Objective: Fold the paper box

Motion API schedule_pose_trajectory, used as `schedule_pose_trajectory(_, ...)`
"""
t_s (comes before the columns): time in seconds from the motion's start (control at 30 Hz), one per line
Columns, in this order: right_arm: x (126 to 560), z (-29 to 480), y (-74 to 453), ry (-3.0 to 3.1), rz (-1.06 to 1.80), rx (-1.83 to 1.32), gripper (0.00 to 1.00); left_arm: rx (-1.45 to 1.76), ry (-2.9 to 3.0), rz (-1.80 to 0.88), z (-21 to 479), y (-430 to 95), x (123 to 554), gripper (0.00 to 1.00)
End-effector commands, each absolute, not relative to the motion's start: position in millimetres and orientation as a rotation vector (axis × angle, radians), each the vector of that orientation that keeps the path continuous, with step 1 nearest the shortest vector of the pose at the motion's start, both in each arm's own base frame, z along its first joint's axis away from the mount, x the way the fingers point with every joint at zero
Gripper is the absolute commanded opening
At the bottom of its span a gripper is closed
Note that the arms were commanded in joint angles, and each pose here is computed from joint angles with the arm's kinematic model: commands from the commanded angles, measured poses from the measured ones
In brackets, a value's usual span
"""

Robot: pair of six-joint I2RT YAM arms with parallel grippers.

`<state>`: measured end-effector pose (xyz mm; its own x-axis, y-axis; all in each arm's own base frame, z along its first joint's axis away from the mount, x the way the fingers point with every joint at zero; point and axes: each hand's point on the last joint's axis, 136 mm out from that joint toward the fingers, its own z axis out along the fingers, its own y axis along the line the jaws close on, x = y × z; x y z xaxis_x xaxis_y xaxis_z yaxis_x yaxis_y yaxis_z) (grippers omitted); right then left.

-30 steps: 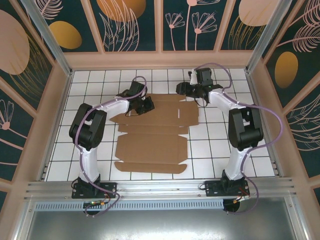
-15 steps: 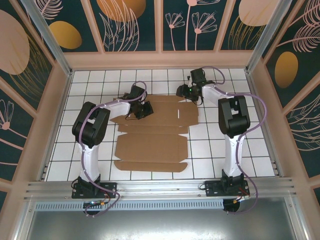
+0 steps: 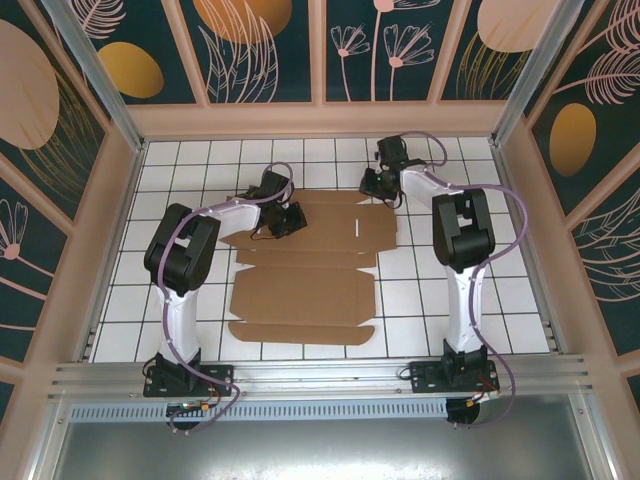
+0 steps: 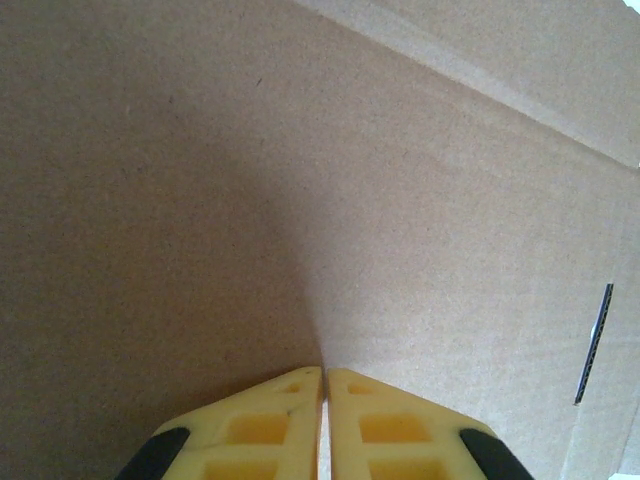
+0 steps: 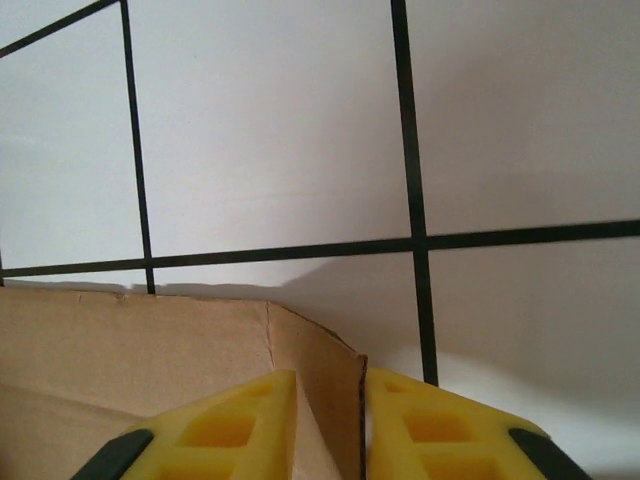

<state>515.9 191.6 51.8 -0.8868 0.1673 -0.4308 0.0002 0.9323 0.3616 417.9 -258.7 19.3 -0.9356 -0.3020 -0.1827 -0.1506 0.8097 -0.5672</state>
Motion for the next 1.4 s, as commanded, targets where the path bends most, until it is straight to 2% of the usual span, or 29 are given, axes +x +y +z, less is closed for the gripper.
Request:
schedule_pose_trajectory(0.0, 517, 62, 207, 2.612, 0.291, -0.009, 0.17, -0.381, 2.762, -0.821, 7, -254, 413, 0.11)
schedule_pose_trajectory(0.17, 514, 49, 238, 2.630, 0.091, -0.168, 0.13, -0.381, 2.764, -0.829, 6, -256, 413, 0.11)
schedule_pose_trajectory(0.4, 514, 29, 266, 2.657, 0.073, -0.219, 0.12, -0.380, 2.768, -0.834, 6, -256, 412, 0.11)
schedule_pose_trajectory(0.53, 520, 52, 262, 2.625, 0.132, -0.200, 0.11, -0.377, 2.766, -0.825, 7, -255, 412, 0.11)
schedule_pose_trajectory(0.63, 520, 89, 255, 2.559, 0.380, -0.138, 0.14, -0.382, 2.765, -0.819, 7, -253, 413, 0.11)
schedule_pose_trajectory(0.7, 511, 112, 245, 2.501, 0.570, -0.096, 0.17, -0.384, 2.763, -0.826, 8, -255, 413, 0.11)
schedule_pose_trajectory(0.8, 497, 123, 211, 2.465, 0.626, 0.004, 0.22, -0.384, 2.757, -0.828, 10, -254, 414, 0.11)
schedule_pose_trajectory(1.07, 451, 92, 128, 2.484, 0.675, 0.215, 0.46, -0.392, 2.749, -0.852, 14, -253, 416, 0.11)
schedule_pose_trajectory(1.37, 424, 51, 136, 2.572, 0.929, 0.142, 0.59, -0.387, 2.748, -0.867, 14, -254, 417, 0.12)
